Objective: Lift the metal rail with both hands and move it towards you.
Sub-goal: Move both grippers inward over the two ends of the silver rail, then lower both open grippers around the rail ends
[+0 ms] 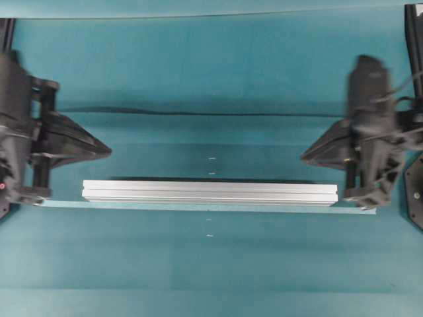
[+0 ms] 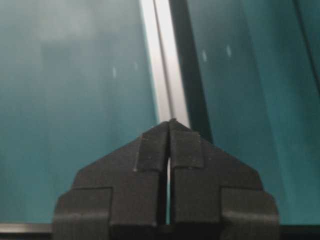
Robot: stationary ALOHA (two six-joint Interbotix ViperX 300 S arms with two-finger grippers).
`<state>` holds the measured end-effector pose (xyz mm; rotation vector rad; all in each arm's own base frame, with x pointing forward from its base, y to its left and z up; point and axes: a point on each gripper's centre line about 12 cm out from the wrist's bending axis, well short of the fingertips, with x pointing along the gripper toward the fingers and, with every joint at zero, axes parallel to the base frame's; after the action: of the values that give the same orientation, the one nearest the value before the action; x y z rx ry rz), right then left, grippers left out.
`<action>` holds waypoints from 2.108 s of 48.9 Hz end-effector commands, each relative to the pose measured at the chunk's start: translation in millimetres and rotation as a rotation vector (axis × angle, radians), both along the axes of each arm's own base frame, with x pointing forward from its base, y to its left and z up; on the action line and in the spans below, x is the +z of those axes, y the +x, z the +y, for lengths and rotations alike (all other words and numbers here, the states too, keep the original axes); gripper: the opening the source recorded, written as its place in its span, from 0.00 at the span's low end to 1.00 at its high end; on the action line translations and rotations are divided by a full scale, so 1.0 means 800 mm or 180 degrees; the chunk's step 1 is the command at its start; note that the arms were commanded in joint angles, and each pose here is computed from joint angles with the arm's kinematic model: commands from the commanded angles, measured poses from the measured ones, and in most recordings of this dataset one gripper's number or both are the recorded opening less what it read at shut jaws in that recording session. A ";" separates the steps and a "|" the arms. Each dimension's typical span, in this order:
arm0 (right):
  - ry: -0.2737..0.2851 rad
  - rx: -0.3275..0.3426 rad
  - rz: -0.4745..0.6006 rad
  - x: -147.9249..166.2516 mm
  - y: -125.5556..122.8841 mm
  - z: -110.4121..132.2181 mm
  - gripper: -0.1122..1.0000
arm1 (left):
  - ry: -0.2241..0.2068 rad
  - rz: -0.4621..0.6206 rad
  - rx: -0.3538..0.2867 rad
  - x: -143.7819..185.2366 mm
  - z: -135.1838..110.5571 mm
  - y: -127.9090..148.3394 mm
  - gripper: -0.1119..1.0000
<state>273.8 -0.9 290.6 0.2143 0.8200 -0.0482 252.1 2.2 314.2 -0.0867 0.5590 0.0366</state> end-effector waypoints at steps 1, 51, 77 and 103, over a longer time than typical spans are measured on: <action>0.0023 0.0039 0.0155 0.002 0.015 0.004 0.10 | 0.0008 0.0190 -0.0010 0.002 -0.001 0.008 0.05; 0.0038 0.0187 0.1472 -0.083 0.062 0.011 0.13 | 0.0274 0.1792 -0.0234 -0.075 0.005 0.097 0.05; -0.0187 0.0340 0.1405 -0.105 0.060 0.017 0.98 | 0.0261 0.1798 -0.0280 -0.094 -0.006 0.100 0.79; -0.0333 0.0483 0.1351 -0.146 0.060 0.020 1.00 | 0.0199 0.1973 -0.0236 -0.169 -0.007 0.100 0.99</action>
<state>319.8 14.8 178.4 0.0433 1.2588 0.0072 330.4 -5.4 182.6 0.0100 1.1824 0.0018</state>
